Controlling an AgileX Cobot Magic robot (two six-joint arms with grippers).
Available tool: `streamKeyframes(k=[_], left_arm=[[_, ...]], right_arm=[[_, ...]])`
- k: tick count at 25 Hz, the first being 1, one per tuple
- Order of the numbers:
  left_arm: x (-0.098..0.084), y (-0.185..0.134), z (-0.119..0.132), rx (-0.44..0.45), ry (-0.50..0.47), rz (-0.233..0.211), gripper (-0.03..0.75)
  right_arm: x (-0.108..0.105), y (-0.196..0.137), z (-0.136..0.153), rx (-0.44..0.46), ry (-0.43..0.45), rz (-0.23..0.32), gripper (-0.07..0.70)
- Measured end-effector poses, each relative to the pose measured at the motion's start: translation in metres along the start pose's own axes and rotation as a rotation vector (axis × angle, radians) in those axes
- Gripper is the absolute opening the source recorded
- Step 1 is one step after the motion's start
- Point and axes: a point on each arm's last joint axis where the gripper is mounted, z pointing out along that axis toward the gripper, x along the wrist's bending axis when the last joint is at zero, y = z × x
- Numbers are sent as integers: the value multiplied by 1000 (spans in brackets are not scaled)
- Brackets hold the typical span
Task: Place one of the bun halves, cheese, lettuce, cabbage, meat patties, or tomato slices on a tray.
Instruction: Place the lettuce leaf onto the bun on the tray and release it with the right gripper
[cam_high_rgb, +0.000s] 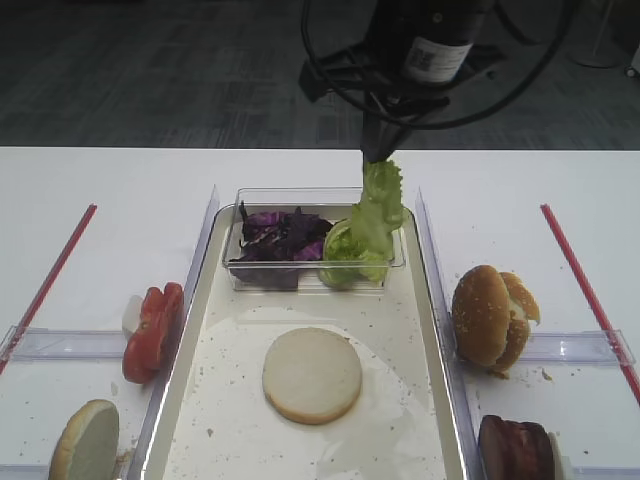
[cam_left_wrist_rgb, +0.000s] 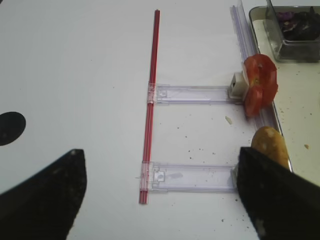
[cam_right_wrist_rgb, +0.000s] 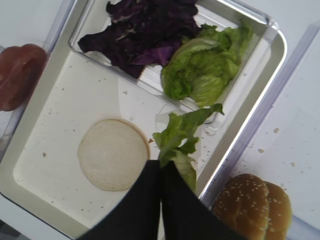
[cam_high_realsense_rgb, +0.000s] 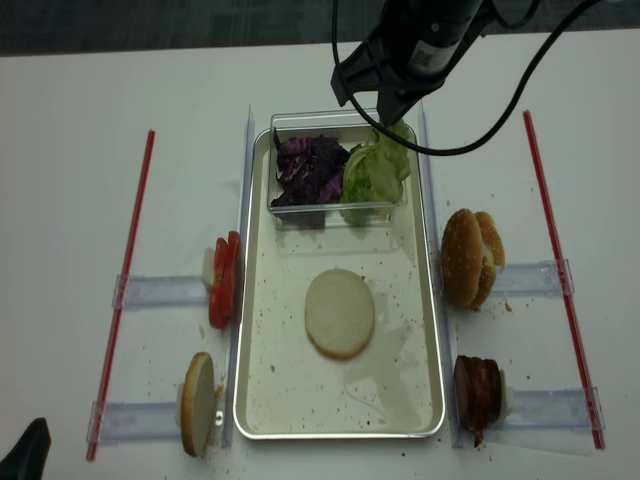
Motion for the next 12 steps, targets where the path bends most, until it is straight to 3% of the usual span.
streamKeyframes(k=[5,12], left_arm=[[0,0,0,0,0,0,566],[0,0,0,0,0,0,566]], right_arm=[[18,-2,3,8,35,-49,40],[65,-11,9,31,79,-169,40]])
